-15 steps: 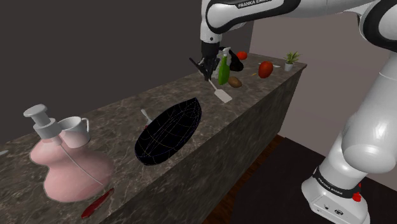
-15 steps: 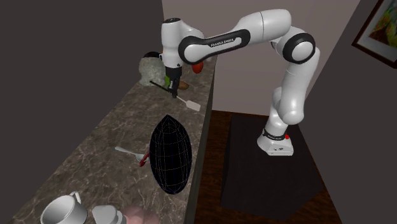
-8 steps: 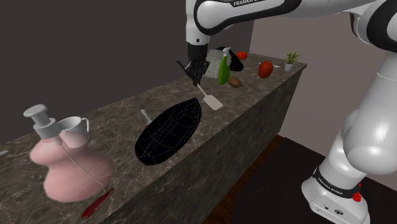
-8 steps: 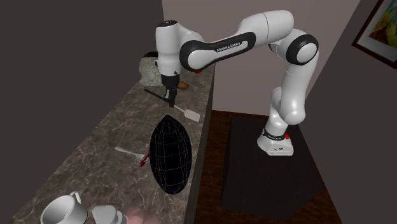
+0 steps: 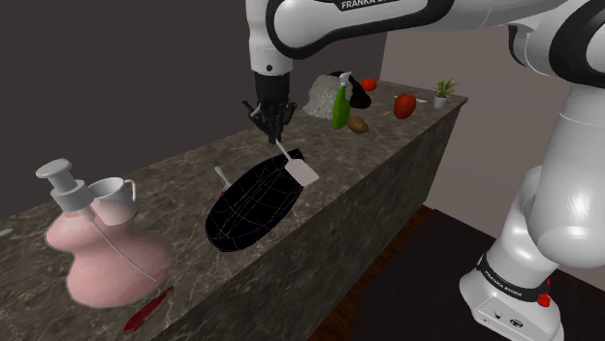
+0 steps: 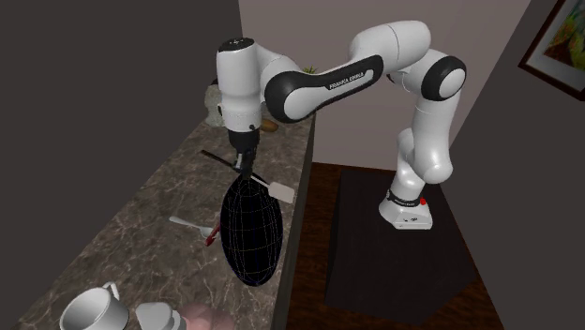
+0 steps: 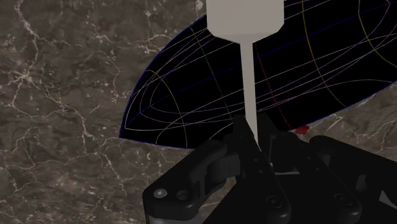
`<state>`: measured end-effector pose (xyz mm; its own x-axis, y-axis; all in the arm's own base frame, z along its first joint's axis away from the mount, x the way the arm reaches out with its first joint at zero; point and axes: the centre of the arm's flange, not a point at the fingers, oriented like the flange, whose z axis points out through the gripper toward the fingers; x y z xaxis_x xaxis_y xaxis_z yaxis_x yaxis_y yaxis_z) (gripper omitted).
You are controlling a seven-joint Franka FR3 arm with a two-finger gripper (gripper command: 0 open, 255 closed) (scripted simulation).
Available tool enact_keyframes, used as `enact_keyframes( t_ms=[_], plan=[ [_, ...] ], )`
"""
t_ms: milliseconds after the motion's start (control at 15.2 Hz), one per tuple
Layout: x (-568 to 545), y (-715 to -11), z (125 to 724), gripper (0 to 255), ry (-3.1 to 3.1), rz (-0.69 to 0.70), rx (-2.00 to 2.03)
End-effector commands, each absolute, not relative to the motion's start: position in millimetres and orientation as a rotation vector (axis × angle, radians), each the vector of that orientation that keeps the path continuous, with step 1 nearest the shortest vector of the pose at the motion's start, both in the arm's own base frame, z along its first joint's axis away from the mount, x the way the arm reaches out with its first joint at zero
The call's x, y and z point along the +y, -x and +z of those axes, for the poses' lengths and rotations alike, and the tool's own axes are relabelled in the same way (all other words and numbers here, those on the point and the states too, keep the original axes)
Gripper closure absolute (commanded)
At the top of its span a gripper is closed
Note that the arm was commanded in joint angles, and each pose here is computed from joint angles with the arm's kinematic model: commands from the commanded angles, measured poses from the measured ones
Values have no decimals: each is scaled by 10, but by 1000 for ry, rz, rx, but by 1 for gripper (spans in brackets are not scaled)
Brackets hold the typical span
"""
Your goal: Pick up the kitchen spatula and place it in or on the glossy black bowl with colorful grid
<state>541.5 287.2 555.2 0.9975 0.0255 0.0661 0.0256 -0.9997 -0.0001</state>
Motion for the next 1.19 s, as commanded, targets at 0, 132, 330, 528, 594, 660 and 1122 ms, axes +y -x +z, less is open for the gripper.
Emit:
enact_keyframes(
  t_ms=[0,132,330,528,594,660,1122],
  plan=[
    [3156,-5360,5565,255,3138,-104,-37],
    [3381,-5322,5577,255,3138,-104,-37],
    [3381,-5322,5419,255,3138,-104,-37],
    [3381,-5322,5260,255,3138,-104,-37],
    [3381,-5322,5207,255,3138,-104,-37],
    [3381,-5322,5155,255,3138,-104,-37],
    [3381,-5322,4785,255,3138,-104,-37]
  ],
)
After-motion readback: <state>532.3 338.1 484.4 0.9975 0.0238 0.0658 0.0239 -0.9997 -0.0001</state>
